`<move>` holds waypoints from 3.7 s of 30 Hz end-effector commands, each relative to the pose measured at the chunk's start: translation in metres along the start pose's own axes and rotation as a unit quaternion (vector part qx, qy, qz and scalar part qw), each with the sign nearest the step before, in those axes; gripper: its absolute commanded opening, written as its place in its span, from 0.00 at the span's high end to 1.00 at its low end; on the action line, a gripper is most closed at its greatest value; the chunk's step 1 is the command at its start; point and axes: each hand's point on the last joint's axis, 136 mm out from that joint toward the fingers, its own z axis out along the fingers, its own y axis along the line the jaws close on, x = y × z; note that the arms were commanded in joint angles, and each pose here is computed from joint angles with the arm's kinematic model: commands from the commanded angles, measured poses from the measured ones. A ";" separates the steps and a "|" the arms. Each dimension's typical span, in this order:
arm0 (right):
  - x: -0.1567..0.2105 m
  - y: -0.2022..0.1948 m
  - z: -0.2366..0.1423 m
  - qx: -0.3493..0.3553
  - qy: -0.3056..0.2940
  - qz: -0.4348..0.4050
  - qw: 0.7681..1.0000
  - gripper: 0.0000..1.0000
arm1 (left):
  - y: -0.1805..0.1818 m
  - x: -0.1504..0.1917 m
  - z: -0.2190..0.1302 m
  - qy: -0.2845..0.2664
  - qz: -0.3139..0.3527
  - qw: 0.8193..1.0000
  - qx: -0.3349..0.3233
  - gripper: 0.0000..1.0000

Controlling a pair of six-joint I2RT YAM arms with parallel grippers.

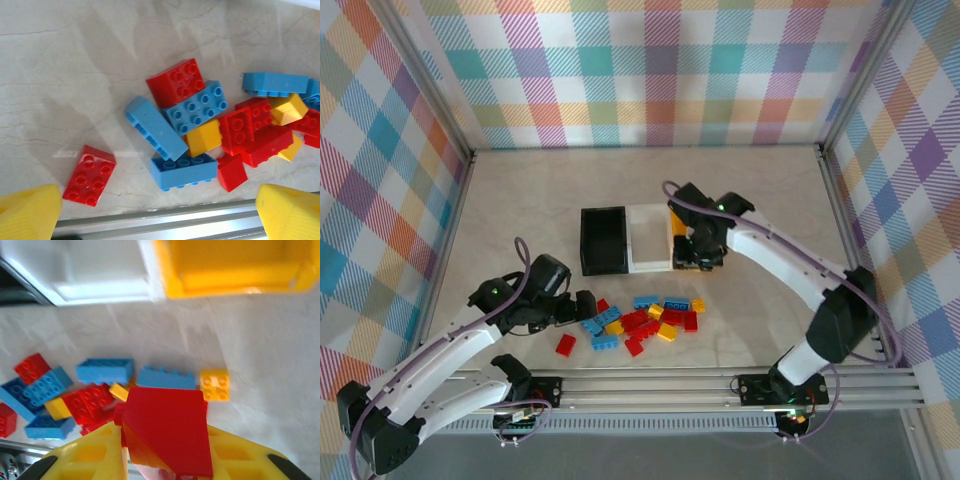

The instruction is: Sort the legos into containers by color

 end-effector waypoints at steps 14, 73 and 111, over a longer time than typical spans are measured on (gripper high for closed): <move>-0.092 0.064 0.066 0.007 0.053 -0.076 0.996 0.69 | 0.033 0.017 -0.014 0.019 -0.039 0.998 -0.040 0.00; -0.040 0.024 -0.044 -0.073 -0.026 -0.008 0.997 0.51 | 0.058 0.048 0.083 0.135 -0.030 0.974 -0.178 0.14; -0.016 0.006 -0.031 -0.074 -0.024 0.024 0.997 0.51 | 0.068 0.060 0.087 0.147 -0.018 0.966 -0.213 0.53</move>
